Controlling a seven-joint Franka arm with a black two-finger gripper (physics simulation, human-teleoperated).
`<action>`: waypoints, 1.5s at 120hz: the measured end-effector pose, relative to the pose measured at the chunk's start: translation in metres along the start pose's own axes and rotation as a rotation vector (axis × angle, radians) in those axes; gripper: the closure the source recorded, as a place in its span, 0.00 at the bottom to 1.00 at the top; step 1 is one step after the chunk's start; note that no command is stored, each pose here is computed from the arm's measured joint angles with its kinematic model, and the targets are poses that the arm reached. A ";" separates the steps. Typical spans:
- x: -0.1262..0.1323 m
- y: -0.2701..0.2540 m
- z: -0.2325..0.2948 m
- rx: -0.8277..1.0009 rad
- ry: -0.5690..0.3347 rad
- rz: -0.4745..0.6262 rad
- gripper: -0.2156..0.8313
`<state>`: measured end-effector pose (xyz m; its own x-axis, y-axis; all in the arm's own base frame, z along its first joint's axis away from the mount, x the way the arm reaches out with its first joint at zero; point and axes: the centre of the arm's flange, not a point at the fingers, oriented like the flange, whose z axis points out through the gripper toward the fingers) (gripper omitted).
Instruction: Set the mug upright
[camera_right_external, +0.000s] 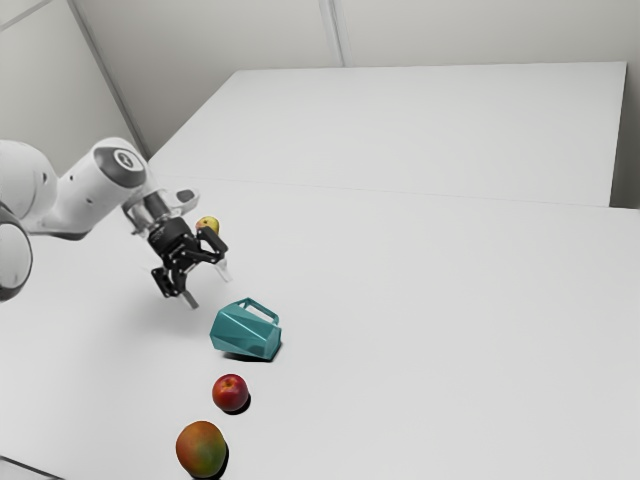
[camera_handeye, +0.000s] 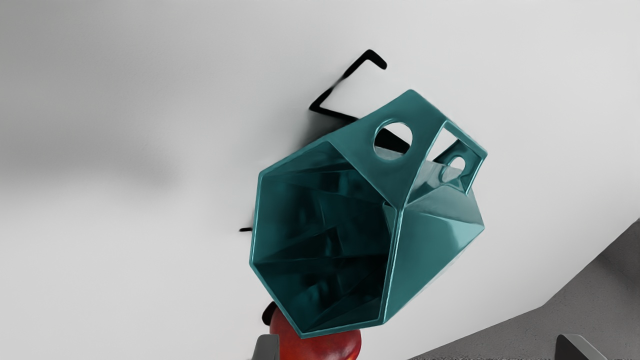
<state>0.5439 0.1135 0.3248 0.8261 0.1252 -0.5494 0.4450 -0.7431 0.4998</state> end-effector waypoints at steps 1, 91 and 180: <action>0.001 0.000 0.000 -0.003 0.000 0.000 0.21; 0.038 -0.001 0.054 -0.139 -0.040 -0.014 0.21; 0.035 0.032 0.043 -0.058 0.001 0.051 0.94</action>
<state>0.5720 0.0658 0.2931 0.8485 0.0894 -0.5216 0.4218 -0.7095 0.5646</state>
